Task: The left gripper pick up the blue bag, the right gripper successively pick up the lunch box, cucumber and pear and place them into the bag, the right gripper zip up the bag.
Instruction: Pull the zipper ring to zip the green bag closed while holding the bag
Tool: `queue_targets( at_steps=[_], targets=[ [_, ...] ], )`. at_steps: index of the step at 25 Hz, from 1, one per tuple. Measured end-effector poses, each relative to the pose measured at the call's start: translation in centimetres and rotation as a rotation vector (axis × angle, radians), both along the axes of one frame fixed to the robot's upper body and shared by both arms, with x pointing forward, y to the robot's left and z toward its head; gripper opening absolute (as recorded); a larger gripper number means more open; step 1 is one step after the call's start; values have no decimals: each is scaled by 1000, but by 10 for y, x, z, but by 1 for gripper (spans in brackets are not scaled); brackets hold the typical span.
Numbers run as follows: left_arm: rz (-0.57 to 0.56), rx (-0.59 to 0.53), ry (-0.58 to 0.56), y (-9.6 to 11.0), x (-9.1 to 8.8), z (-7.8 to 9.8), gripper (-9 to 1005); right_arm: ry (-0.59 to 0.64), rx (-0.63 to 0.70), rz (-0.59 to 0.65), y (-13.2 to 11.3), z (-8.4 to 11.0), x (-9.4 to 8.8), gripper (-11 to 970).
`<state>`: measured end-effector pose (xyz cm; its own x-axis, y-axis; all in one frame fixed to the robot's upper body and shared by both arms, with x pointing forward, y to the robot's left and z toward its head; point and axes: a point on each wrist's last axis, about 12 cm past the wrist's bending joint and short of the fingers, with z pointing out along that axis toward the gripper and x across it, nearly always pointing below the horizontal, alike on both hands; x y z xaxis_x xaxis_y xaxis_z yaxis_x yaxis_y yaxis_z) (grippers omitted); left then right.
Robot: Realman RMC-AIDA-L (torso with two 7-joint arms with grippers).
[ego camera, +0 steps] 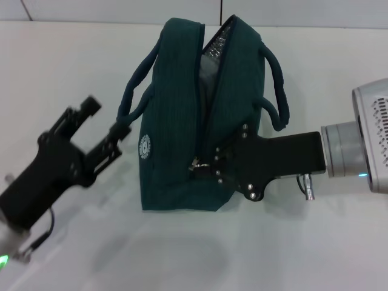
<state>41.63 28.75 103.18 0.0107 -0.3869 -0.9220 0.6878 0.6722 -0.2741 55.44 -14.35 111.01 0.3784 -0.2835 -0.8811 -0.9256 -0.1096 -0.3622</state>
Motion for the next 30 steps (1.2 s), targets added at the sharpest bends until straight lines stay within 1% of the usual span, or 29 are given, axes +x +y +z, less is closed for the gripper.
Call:
queue_targets(
  at_steps=[3, 5, 8, 11, 14, 20, 26, 30],
  targets=[
    [-6, 40, 16, 1, -20, -8, 813, -17, 3, -2, 0, 2, 2, 19],
    [-31, 75, 25, -2, -28, -12, 813, -27, 3, -1, 1, 3, 3, 19],
    [-99, 126, 53, -10, -33, -19, 814, -46, 12, 4, 4, 5, 5, 19],
    [-147, 160, 82, -17, -28, -24, 814, -55, 31, 1, 5, 8, 6, 19],
    [-171, 178, 101, -21, -23, -26, 811, -56, 40, -3, 6, 9, 6, 19],
    [-170, 188, 123, -27, -10, -28, 795, -48, 53, -13, 5, 8, 5, 19],
    [-159, 190, 115, -25, -7, -27, 790, -32, 66, -28, 0, 6, 3, 20],
    [-153, 202, 116, -25, -6, -27, 667, -28, 67, -31, -1, 5, 2, 20]
  ],
)
